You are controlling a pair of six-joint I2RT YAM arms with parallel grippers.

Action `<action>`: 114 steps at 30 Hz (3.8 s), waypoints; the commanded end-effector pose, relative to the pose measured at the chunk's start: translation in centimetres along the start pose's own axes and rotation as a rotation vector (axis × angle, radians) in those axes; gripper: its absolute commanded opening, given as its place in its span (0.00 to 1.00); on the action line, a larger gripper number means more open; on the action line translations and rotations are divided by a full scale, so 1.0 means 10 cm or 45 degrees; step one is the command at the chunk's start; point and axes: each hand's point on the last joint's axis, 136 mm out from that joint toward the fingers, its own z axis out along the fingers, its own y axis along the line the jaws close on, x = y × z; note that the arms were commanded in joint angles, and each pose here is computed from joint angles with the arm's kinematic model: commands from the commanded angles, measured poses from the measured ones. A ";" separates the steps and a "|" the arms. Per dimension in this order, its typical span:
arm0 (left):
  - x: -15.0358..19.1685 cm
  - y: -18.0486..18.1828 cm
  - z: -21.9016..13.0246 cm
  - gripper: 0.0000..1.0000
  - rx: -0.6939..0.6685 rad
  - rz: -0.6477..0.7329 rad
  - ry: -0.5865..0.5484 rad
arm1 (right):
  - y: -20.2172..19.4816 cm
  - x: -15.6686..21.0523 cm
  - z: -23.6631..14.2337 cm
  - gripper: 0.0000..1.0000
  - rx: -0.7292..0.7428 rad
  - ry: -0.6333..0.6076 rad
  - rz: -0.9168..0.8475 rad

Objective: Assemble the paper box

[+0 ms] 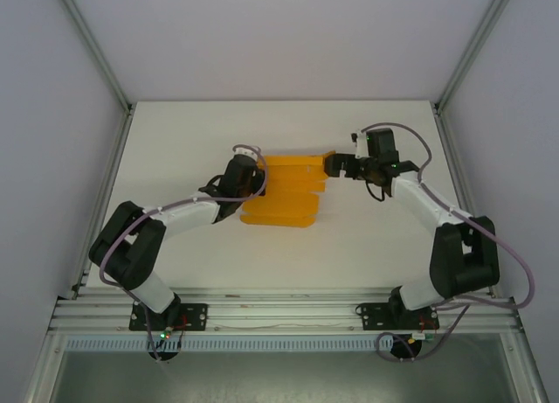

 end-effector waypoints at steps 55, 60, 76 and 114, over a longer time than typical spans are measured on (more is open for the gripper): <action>-0.38 0.15 -0.05 0.00 -0.120 -0.126 -0.141 | 0.08 0.38 -0.40 1.00 0.328 -0.115 -0.150; -0.42 0.12 -0.07 0.00 -0.100 -0.132 -0.136 | 0.11 0.56 -0.34 1.00 0.234 -0.049 -0.182; -0.44 0.00 -0.13 0.00 0.007 -0.150 -0.130 | 0.09 0.29 -0.01 1.00 0.142 -0.124 -0.212; -0.27 -0.14 -0.05 0.00 0.261 -0.035 0.035 | 0.93 0.36 -0.43 0.78 -0.552 0.153 -0.501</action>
